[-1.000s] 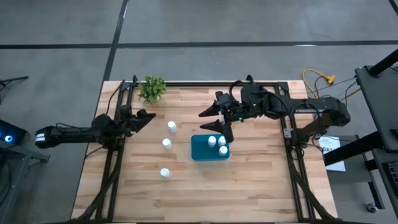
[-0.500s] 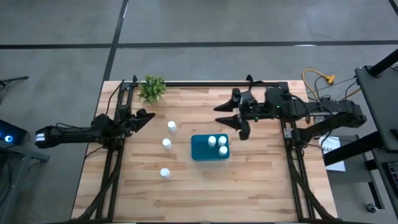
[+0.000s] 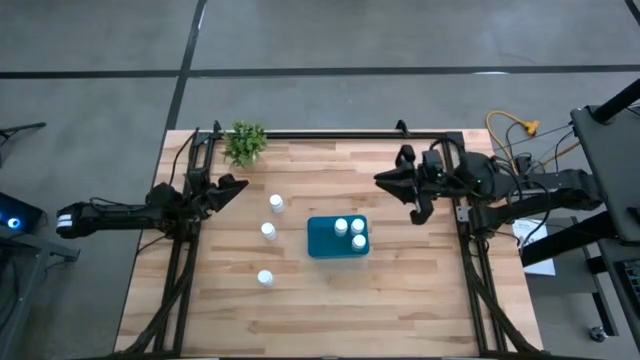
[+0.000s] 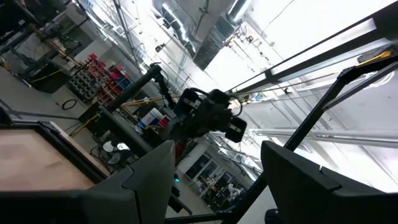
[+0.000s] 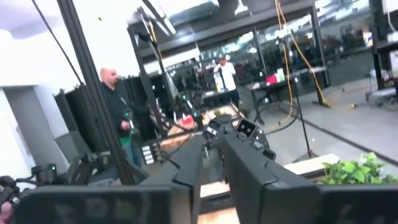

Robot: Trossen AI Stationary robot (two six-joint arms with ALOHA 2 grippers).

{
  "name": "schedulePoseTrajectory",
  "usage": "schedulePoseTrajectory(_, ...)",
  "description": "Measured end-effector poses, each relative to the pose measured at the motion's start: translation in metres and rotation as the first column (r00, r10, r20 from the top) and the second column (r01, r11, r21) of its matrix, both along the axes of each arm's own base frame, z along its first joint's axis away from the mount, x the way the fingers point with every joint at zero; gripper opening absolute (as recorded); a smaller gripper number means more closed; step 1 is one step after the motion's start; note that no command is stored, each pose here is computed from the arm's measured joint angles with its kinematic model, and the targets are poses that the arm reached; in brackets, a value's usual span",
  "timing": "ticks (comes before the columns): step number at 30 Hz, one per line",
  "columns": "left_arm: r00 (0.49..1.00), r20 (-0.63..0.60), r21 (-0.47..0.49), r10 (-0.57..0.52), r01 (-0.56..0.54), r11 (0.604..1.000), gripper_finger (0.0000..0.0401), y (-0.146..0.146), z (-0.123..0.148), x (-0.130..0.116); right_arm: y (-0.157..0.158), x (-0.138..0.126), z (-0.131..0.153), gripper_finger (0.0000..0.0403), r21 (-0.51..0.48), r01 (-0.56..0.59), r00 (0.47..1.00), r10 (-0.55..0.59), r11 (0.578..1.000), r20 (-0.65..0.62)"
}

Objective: Pick and place pill bottles into a basket
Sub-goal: Put the white pill bottle into the blue bin

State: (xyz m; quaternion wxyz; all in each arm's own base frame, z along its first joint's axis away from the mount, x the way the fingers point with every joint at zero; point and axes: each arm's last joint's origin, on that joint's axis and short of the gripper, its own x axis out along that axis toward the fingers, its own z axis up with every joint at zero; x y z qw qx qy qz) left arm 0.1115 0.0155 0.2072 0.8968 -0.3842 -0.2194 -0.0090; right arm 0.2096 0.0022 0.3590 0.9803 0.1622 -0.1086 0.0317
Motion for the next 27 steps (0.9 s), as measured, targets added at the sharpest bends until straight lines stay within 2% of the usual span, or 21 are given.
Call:
schedulePoseTrajectory(8, 1.000, 0.011, 0.053, 0.023, -0.023, 0.998, 0.0222, 0.000, 0.013, 0.002, 0.000, -0.023, -0.022, 0.0011, -0.017, 0.011, 0.988, -0.009, 1.000, 0.154)
schedulePoseTrajectory(13, 1.000, 0.008, 0.055, 0.020, -0.021, 0.998, 0.0222, 0.001, 0.019, 0.005, -0.001, -0.042, -0.037, 0.0009, -0.020, 0.042, 0.971, -0.036, 0.999, 0.238)
schedulePoseTrajectory(18, 1.000, 0.008, 0.069, -0.002, 0.002, 0.998, 0.0222, 0.000, 0.025, 0.009, -0.002, -0.064, -0.054, 0.0008, -0.011, 0.063, 0.961, -0.058, 0.998, 0.270)
schedulePoseTrajectory(27, 1.000, 0.017, 0.147, 0.012, -0.014, 0.989, 0.0222, 0.001, 0.044, 0.015, -0.004, -0.104, -0.083, 0.0008, 0.035, 0.111, 0.926, -0.116, 0.993, 0.359)
